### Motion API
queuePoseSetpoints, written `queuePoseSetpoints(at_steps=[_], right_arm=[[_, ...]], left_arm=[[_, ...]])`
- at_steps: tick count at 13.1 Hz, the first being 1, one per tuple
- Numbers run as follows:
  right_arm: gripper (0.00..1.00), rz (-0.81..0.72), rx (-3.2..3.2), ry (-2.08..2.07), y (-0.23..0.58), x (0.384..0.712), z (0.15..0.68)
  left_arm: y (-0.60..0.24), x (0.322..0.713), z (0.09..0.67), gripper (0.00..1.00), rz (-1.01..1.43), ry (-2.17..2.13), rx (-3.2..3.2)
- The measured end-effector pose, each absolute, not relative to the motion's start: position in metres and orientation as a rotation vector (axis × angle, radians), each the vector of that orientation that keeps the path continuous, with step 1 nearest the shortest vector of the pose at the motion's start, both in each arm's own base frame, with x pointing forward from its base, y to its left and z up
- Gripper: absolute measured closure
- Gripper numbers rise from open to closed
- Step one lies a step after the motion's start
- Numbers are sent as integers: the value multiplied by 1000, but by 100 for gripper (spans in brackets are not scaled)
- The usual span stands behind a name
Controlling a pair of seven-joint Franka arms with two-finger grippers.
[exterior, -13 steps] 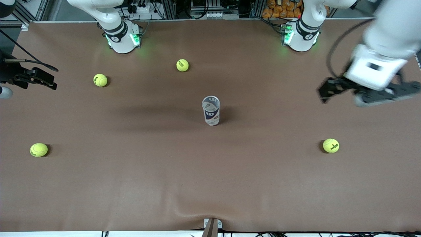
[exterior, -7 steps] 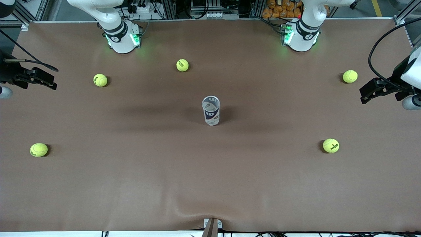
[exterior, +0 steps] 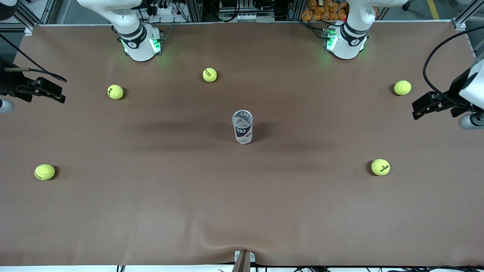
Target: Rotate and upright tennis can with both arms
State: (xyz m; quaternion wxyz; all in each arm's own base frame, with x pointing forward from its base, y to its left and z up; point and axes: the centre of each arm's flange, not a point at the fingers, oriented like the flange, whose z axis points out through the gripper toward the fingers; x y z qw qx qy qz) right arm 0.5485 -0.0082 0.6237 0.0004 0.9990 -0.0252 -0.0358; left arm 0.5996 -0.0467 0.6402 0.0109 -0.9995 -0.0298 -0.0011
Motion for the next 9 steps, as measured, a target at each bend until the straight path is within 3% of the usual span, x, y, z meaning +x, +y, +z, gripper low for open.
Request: queuePoseSetpoints(at_steps=[3,9], right_arm=[[0,-113,3138,-79,-8,548,624],[0,-113,3138,-79,-8,548,624]], left_arm=[[-12,601,632,0,33,-126,-3184],[-36,591,634,0,25,-51,-3186]])
